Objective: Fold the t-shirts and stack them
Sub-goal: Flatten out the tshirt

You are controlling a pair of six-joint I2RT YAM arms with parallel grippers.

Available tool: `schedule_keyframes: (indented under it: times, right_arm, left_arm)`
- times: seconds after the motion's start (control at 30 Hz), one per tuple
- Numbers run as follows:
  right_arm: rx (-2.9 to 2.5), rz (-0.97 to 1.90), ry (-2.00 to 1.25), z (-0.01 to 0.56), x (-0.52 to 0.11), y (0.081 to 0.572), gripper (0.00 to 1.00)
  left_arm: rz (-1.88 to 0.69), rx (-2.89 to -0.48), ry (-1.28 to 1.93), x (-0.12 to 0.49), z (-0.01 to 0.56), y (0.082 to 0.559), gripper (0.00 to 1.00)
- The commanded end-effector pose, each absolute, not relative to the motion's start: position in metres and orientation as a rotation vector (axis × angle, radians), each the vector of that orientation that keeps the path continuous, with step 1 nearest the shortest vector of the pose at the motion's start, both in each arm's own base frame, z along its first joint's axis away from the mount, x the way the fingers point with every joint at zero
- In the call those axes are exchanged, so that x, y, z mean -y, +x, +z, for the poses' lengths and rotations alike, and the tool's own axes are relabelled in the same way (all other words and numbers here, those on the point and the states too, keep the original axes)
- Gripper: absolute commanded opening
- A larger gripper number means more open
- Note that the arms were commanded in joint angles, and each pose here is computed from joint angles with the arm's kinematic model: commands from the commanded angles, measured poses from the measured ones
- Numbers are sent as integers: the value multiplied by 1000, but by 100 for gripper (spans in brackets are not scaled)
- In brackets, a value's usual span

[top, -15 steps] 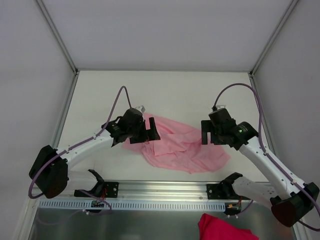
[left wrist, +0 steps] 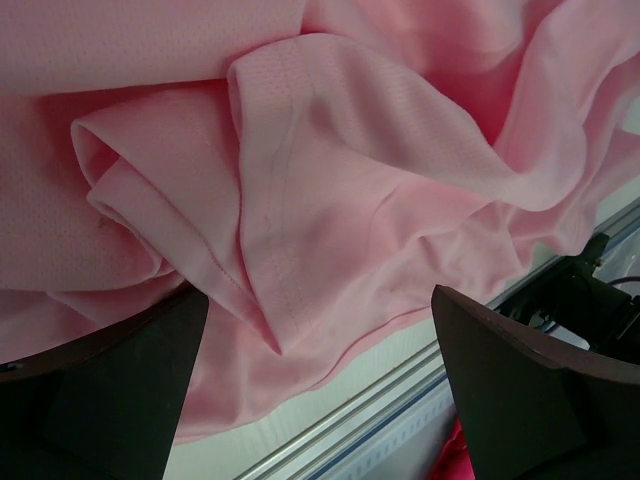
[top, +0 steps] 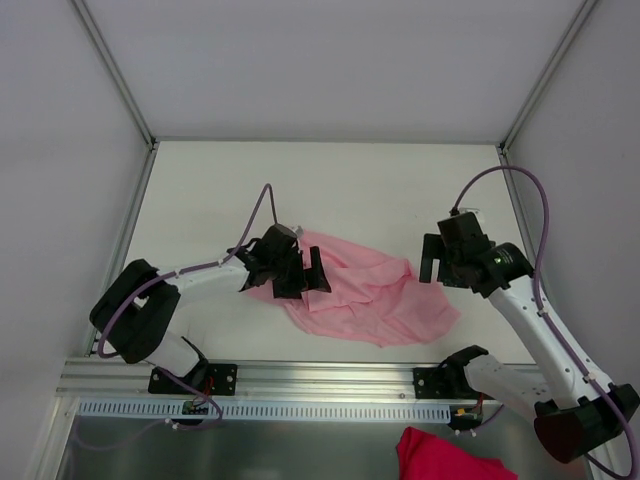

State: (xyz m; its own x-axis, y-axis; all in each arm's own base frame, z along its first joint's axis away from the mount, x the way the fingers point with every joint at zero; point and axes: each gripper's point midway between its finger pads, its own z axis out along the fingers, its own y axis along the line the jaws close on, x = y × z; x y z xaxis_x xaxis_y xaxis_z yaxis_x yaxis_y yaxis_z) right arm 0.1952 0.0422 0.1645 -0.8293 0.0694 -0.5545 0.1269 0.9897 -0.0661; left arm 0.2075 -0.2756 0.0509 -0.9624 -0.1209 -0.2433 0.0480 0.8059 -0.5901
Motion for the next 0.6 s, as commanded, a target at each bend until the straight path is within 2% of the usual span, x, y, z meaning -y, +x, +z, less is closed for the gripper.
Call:
schedule_keyframes:
  times: [0.0, 0.07, 0.13, 0.17, 0.2, 0.27, 0.3, 0.4, 0.57]
  right_arm:
    - [-2477, -69, 171, 195, -44, 198, 100]
    - [-2467, -74, 157, 203, -42, 196, 100]
    - [-2443, -70, 151, 213, -41, 198, 100]
    - [-2435, -64, 148, 216, -42, 198, 100]
    - [-2431, -61, 143, 217, -42, 199, 100]
    - [-2442, -52, 133, 214, -44, 199, 100]
    - [-2460, -54, 128, 207, -45, 198, 100]
    - [-2503, -13, 122, 188, -52, 194, 100]
    - [-2529, 31, 136, 170, -60, 192, 100]
  left_arm:
    - [-984, -2713, -32, 290, 52, 209, 97]
    - [-974, -2715, -21, 292, 50, 211, 96]
    - [-959, -2720, -11, 294, 48, 215, 84]
    - [-954, -2724, -4, 295, 47, 216, 73]
    - [-950, -2728, -1, 297, 49, 219, 53]
    - [-940, -2711, 22, 298, 56, 221, 37]
    - [-928, -2705, 32, 299, 62, 222, 22]
    - [-866, -2664, 47, 294, 79, 229, 0]
    - [-763, -2576, 53, 278, 110, 242, 0]
